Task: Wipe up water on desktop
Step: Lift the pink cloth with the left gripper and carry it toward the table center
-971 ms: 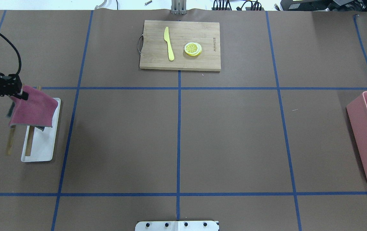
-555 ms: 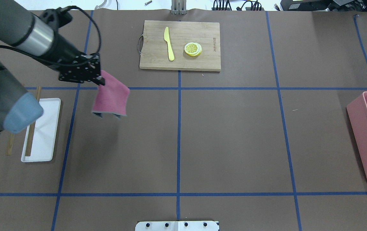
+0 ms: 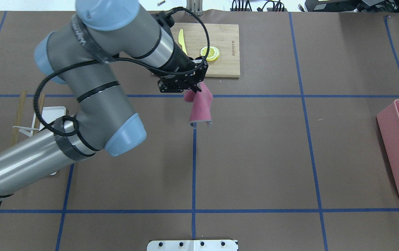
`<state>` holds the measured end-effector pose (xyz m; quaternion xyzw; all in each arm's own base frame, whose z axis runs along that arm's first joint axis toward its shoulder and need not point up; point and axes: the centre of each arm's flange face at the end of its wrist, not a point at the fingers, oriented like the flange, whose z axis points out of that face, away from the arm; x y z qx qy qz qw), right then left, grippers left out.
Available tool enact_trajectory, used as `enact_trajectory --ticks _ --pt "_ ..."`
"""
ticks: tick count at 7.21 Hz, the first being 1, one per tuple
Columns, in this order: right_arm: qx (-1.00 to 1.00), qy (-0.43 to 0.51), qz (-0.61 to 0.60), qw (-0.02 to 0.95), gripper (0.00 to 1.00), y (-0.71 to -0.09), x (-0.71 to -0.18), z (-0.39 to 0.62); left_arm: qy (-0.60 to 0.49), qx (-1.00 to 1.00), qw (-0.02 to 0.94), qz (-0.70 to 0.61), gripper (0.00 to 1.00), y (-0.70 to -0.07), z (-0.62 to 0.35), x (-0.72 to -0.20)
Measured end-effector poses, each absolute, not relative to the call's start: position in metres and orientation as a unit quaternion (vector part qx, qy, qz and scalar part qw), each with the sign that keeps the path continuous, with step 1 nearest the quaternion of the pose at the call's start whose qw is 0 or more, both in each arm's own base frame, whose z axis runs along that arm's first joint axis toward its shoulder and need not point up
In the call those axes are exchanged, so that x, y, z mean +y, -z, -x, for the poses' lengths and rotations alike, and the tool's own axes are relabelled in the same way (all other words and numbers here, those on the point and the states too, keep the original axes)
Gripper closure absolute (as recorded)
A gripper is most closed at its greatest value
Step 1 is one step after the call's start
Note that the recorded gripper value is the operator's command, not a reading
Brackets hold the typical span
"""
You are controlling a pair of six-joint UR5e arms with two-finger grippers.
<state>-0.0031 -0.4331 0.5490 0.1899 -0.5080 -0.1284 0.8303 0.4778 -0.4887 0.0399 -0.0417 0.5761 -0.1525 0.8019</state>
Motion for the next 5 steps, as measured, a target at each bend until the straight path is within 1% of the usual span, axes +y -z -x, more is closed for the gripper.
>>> enact_trajectory --ticks 2,5 --pt "-0.532 0.164 -0.221 0.801 0.0 -0.505 -0.445 0.04 0.17 0.575 0.799 0.041 1.0 0.015 -0.525 -0.492" --pt "-0.559 0.214 -0.238 0.765 0.0 -0.419 -0.452 0.106 0.18 0.573 0.799 0.027 1.0 0.059 -0.566 -0.488"
